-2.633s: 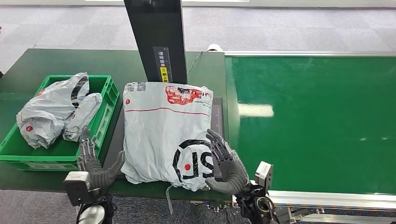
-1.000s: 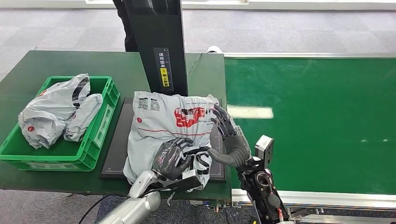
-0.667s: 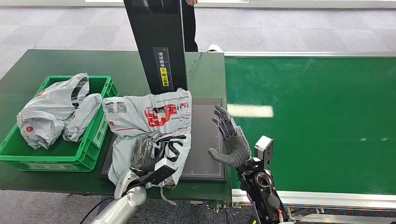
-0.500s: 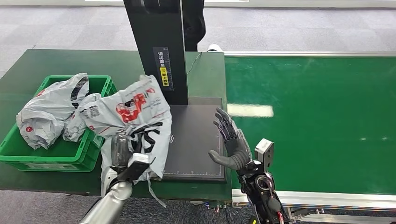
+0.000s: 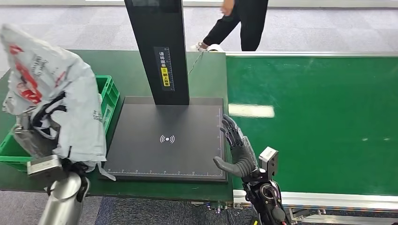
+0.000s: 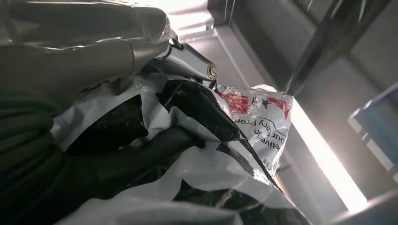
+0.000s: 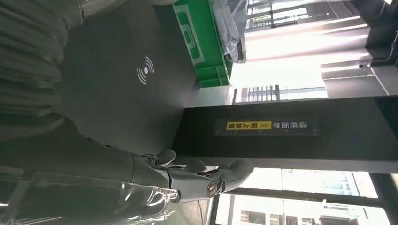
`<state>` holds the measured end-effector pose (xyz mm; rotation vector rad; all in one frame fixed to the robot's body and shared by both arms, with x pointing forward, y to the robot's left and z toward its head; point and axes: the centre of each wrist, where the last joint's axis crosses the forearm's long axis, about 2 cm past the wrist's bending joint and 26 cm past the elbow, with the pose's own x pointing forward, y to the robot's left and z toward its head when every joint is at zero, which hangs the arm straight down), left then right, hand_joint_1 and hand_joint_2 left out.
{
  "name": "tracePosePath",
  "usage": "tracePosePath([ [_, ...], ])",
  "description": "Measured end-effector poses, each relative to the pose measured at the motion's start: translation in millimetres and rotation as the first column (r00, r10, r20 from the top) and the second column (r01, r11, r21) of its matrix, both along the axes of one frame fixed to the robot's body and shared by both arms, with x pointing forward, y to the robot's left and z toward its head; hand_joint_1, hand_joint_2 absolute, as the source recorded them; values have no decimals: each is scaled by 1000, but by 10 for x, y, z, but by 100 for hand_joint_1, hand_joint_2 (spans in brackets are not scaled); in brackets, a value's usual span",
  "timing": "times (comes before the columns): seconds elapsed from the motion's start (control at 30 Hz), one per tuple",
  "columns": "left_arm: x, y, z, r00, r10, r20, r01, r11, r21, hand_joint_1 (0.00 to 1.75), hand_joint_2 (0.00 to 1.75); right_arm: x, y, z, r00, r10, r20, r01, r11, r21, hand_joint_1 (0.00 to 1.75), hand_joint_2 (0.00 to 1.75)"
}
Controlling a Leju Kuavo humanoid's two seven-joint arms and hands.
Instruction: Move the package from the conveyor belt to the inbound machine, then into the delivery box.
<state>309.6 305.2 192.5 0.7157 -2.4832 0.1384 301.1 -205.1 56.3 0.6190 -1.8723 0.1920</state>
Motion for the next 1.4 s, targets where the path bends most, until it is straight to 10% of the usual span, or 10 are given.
tracePosePath([
  [0.33, -142, 398, 548, 973, 103, 208, -99, 995, -29, 175, 175, -11, -70, -20, 1000, -9, -4, 9, 1000, -5, 0, 175],
  [0.57, 411, 782, 842, 947, 309, 87, -320, 933, 165, 175, 175, 83, -45, 59, 1000, -2, 18, 2, 1000, -3, 0, 175],
  [0.9, 1494, 990, 1509, 691, 702, -174, -508, 642, 574, 175, 175, 88, 17, 104, 999, 18, 32, -18, 1000, 1, 0, 175],
  [1.4, 1696, 1267, 1096, 308, 828, -468, -124, 522, 844, 175, 175, 134, 29, 149, 999, 28, 47, -28, 1000, -1, 0, 175],
])
